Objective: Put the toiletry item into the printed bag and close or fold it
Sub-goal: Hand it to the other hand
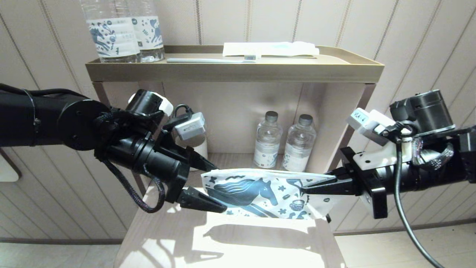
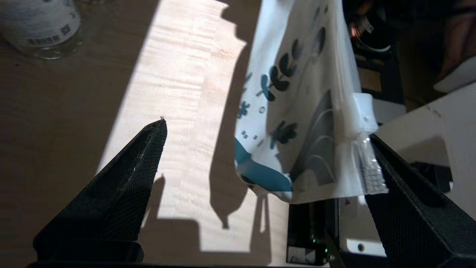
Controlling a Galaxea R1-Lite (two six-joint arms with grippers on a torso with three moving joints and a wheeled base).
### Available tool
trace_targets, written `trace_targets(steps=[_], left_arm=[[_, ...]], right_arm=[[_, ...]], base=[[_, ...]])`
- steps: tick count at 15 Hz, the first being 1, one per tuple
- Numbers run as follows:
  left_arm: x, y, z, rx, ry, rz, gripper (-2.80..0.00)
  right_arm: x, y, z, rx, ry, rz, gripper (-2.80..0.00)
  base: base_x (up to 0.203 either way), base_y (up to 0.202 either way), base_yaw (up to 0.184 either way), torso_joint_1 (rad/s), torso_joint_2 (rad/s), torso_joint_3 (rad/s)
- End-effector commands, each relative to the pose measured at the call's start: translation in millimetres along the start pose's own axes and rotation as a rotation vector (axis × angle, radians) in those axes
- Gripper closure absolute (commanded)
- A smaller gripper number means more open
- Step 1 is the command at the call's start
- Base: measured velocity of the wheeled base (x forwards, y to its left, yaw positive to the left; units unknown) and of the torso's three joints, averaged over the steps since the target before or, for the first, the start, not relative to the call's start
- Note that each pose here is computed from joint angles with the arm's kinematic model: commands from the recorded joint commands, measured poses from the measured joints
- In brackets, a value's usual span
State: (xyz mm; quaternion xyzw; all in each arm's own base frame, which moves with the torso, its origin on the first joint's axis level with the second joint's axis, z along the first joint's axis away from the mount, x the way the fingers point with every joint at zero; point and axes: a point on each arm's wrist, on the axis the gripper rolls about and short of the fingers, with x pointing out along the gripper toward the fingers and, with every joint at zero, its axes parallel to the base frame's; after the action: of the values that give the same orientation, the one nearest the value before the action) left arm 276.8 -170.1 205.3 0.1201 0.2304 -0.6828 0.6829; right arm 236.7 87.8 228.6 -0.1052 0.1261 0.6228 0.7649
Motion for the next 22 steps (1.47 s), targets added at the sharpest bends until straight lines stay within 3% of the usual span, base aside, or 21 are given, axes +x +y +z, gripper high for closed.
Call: trace_targets(steps=[1,5,9,13,17,22], left_arm=[[0,-0.4,0,-0.016,-0.022,0.009,-2.80],[4,-8.7,-17,-0.067,-0.086,0.042,-2.80],[3,-13.5,-15,-0.075,-0.117,0.076,-2.80],[-1,-36.1,-26,-0.099,-0.253,0.176,-2.80],[-6,-41.3,-22,-0.062,-0.357,0.232,-2.80],[-4,-43.8,-20,-0.059,-0.375,0.223,-2.80]], right_arm=[[0,0,0,-0.003,-0.003,0.005,0.00],[0,1,0,-0.005,-0.004,0.005,0.00],[-1,2,2,-0.008,-0.006,0.003,0.00],[-1,1,1,-0.006,-0.004,0.004,0.00],[1,-1,-1,0.004,-0.001,0.006,0.00],[1,0,0,0.002,-0.003,0.009,0.00]], base=[[0.000,0.000,0.000,0.000,0.00,0.000],[0.000,0.000,0.000,0.000,0.00,0.000],[0.000,0.000,0.000,0.000,0.00,0.000],[0.000,0.000,0.000,0.000,0.00,0.000],[0.000,0.000,0.000,0.000,0.00,0.000],[0.000,0.000,0.000,0.000,0.00,0.000]])
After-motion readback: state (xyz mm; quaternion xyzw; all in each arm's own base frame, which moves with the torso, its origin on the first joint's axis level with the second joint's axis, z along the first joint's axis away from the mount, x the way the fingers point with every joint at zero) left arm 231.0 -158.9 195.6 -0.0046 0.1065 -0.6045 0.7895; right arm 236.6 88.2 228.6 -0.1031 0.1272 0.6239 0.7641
